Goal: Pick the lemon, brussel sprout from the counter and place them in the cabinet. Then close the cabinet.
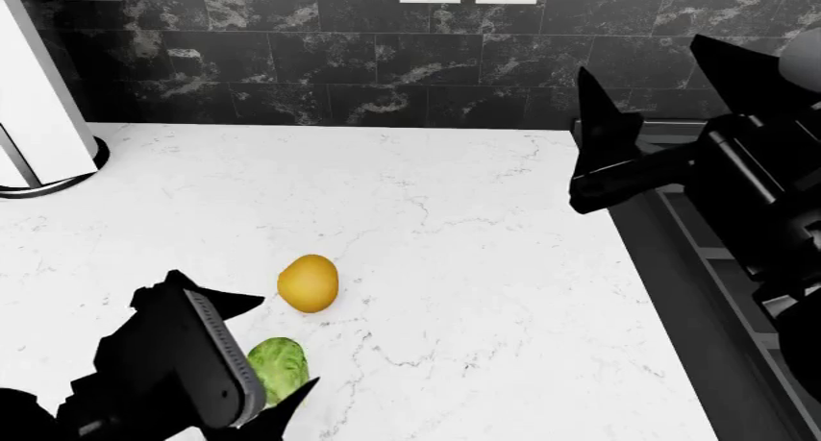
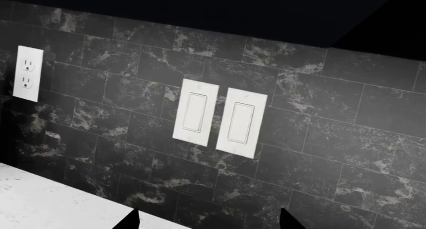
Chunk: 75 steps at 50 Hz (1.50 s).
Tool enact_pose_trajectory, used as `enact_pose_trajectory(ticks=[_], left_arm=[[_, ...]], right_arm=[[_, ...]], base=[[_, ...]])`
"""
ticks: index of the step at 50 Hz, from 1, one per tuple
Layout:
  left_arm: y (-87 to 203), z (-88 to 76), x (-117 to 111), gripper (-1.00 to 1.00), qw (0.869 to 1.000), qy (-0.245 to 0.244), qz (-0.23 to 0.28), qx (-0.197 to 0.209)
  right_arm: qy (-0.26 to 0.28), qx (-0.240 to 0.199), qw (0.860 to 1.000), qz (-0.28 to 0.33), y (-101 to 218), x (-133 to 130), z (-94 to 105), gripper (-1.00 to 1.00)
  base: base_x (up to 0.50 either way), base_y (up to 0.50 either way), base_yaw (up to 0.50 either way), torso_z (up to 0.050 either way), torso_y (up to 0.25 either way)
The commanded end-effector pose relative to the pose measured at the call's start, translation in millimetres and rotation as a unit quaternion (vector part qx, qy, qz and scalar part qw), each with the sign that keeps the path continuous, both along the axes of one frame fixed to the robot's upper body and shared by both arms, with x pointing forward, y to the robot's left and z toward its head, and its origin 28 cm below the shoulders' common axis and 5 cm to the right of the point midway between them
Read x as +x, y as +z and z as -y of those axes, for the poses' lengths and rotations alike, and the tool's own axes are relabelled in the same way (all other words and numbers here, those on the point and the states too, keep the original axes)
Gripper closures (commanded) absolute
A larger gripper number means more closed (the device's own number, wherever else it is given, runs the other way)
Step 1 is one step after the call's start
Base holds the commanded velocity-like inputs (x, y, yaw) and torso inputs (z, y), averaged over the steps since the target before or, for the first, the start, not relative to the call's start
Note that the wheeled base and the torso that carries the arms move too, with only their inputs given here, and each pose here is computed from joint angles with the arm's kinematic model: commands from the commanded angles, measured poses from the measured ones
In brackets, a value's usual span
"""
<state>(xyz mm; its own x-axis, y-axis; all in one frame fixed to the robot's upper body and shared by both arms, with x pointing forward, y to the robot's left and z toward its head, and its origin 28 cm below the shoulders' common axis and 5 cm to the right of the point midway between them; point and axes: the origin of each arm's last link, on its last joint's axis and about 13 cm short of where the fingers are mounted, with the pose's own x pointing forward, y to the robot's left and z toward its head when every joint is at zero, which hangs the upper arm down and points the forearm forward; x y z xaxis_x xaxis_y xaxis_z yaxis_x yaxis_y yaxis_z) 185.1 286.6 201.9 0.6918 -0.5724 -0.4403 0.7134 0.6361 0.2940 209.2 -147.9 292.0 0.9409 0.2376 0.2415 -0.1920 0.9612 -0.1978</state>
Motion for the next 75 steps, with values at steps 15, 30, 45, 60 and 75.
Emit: enact_pose_trajectory(ticks=[15,30,45,60,75], left_arm=[[-27.0,-4.2,9.6,-1.00,0.998,0.026,-0.039,0.036],[-31.5,-2.3,8.8,1.00,0.998,0.022,-0.044,0.030],[10.7,-2.1,-7.4,1.00,0.997,0.032,0.058,-0.027],[80.7,-3.5,-34.4,1.00,0.960,0.087,0.215,-0.154],[139.0,8.9,-46.0,1.00,0.901,0.082,0.333,-0.265]], right_arm=[[0.003,0.002,1.000,0.000,-0.3,0.6,-2.0,-1.00],[0.003,0.003,1.000,-0.001,-1.7,1.1,-1.9,-1.00],[0.002,0.002,1.000,0.002,2.2,-1.8,-1.5,-1.00],[0.001,0.002,1.000,0.005,5.8,-5.0,-0.6,-1.00],[0.011,0.001,1.000,0.012,11.6,-7.8,-6.7,-1.00]], base=[[0.00,0.00,0.00,0.000,0.000],[0.00,0.00,0.00,0.000,0.000],[0.00,0.00,0.00,0.000,0.000],[0.00,0.00,0.00,0.000,0.000],[0.00,0.00,0.00,0.000,0.000]])
